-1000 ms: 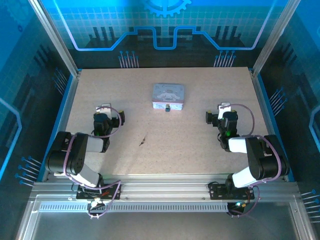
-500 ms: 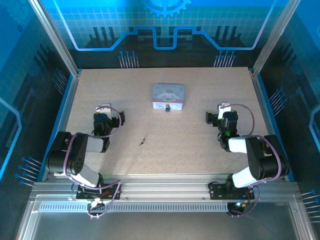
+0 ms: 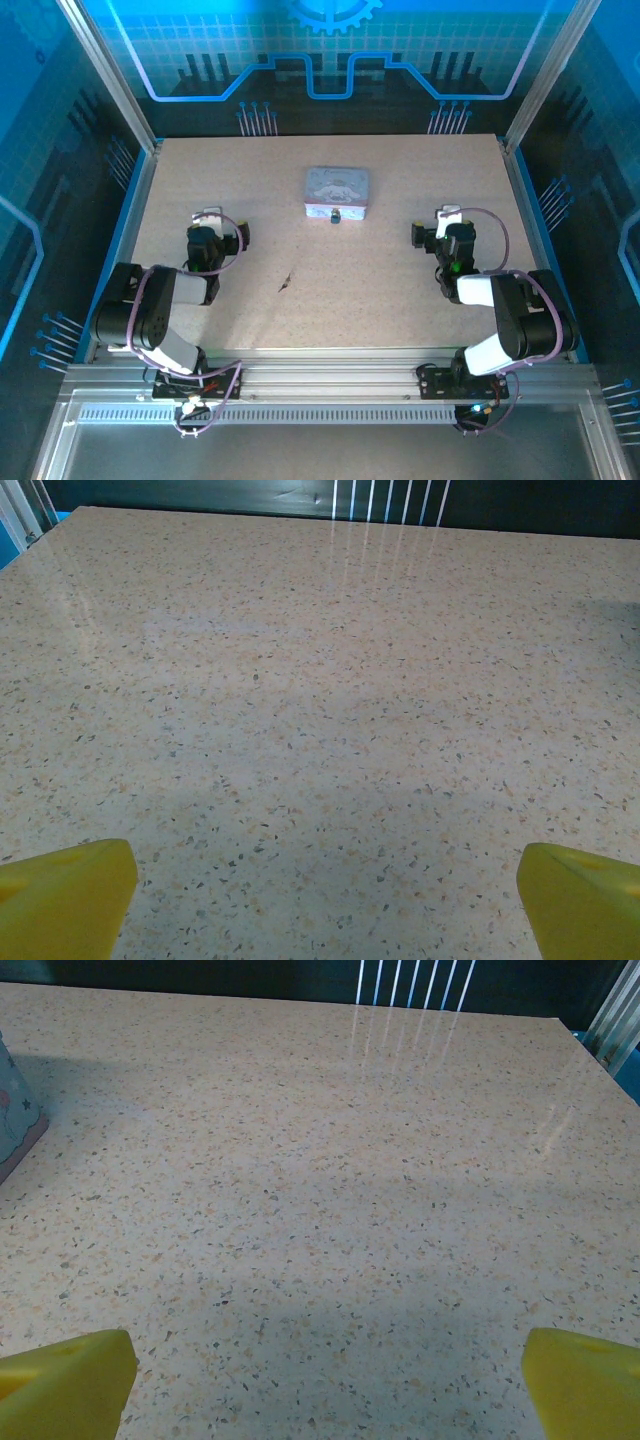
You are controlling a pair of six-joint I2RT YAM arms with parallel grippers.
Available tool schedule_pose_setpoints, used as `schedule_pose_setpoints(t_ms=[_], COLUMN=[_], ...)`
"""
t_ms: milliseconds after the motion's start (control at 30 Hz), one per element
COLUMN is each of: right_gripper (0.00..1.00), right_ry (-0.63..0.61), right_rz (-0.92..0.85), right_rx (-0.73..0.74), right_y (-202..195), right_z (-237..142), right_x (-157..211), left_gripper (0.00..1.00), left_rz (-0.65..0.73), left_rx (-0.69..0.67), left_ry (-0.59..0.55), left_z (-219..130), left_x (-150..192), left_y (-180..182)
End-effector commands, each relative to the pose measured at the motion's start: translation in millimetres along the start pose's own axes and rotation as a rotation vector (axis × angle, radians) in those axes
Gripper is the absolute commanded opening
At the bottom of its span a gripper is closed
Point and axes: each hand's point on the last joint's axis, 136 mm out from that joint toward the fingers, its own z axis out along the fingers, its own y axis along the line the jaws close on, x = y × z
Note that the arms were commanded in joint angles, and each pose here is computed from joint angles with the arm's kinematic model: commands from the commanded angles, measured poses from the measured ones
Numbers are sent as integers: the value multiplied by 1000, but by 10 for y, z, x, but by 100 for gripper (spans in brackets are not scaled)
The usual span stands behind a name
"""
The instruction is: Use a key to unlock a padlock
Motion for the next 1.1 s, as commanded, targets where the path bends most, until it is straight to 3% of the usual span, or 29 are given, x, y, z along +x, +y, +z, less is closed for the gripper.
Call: schedule_pose_setpoints(t_ms=[0, 500, 633, 733, 867, 1067], right_gripper=[100, 100, 100, 100, 100, 99], right_ry=[-13, -13, -10, 32, 311, 380], right_rz=[-9, -10, -11, -44, 89, 114], right_rx=[-1, -2, -1, -22, -38, -151], right_y=[25, 27, 21, 91, 107, 514], right_z=[34, 30, 18, -17, -169, -498], right_x=[-71, -69, -113, -273, -423, -455], left_gripper=[99, 99, 99, 99, 98, 75], left_rz=[4, 1, -13, -60, -161, -383], left_rx=[13, 4, -10, -34, -16, 93], left_ry=[-36, -43, -81, -21, 64, 272], left_z=[11, -5, -168, -323, -547, -987], left_x=[-123, -124, -285, -420, -527, -433], left_y=[-12, 7, 40, 76, 34, -202])
